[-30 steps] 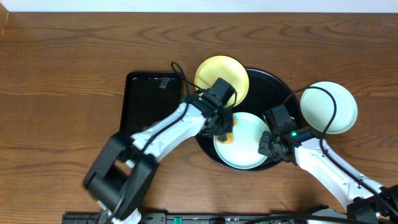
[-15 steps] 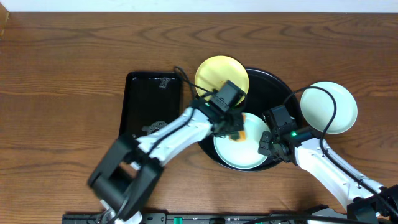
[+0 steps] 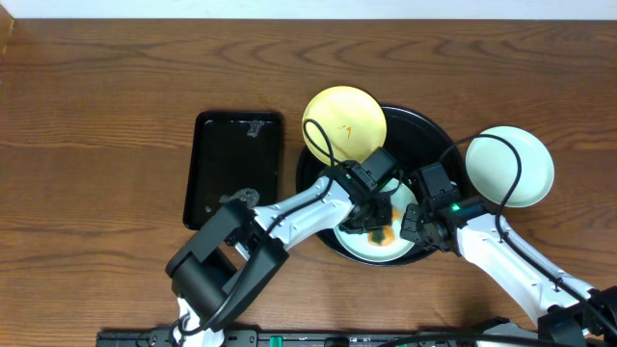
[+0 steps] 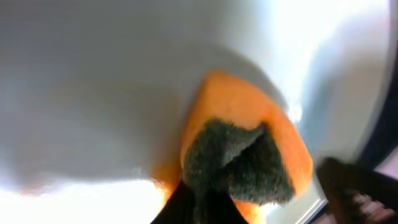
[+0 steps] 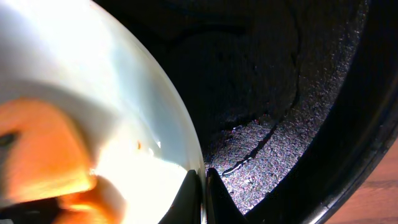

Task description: Clean dirty plates on tray and stack at the side

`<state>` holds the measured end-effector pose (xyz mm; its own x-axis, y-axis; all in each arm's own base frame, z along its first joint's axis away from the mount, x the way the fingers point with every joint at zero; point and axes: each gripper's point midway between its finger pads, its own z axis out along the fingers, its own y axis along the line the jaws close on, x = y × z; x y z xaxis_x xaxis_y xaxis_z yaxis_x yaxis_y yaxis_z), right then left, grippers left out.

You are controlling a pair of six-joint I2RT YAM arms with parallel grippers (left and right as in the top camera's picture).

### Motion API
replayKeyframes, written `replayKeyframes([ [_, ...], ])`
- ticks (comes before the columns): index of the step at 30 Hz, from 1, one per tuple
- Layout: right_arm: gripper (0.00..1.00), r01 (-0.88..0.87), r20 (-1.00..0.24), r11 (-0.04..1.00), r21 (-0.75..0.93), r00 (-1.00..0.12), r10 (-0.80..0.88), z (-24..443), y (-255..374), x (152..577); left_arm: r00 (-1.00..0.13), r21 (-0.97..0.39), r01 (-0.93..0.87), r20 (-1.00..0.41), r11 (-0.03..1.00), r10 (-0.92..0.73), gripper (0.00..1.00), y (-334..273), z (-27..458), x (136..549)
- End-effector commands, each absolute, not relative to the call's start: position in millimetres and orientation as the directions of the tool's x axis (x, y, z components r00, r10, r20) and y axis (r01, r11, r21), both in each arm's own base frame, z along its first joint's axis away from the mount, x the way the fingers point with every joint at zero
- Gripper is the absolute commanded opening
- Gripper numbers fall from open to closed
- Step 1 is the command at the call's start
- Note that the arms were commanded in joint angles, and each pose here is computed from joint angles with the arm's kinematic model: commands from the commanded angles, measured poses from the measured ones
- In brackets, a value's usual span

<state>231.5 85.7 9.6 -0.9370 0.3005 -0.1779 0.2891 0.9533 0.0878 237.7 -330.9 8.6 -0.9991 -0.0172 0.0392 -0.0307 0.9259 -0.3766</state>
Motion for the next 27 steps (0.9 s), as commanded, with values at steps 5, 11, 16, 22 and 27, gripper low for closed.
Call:
replayKeyframes([
  [5,0.01,0.278,-0.206,0.958,0.064,-0.936,0.286,11,80,234,-0.988,-0.222,-0.005,-0.150,0.975,-0.039,0.07,-260,23,291],
  [11,0.01,0.217,-0.274,0.971,0.096,-0.933,0.235,17,86,251,-0.972,-0.264,-0.006,-0.224,0.964,-0.067,0.08,-236,78,300],
  [16,0.01,0.173,-0.360,0.981,0.085,-0.913,0.193,42,78,269,-0.972,-0.236,-0.035,-0.217,0.971,-0.088,0.08,-200,102,293],
  [22,0.01,0.151,-0.543,0.987,-0.055,-0.834,0.097,96,45,291,-0.960,-0.204,-0.169,-0.186,0.964,-0.208,0.08,-149,110,298],
  [27,0.01,-0.006,-0.629,0.983,-0.183,-0.768,-0.122,127,42,303,-0.932,-0.201,-0.274,-0.186,0.940,-0.311,0.08,-113,110,313],
])
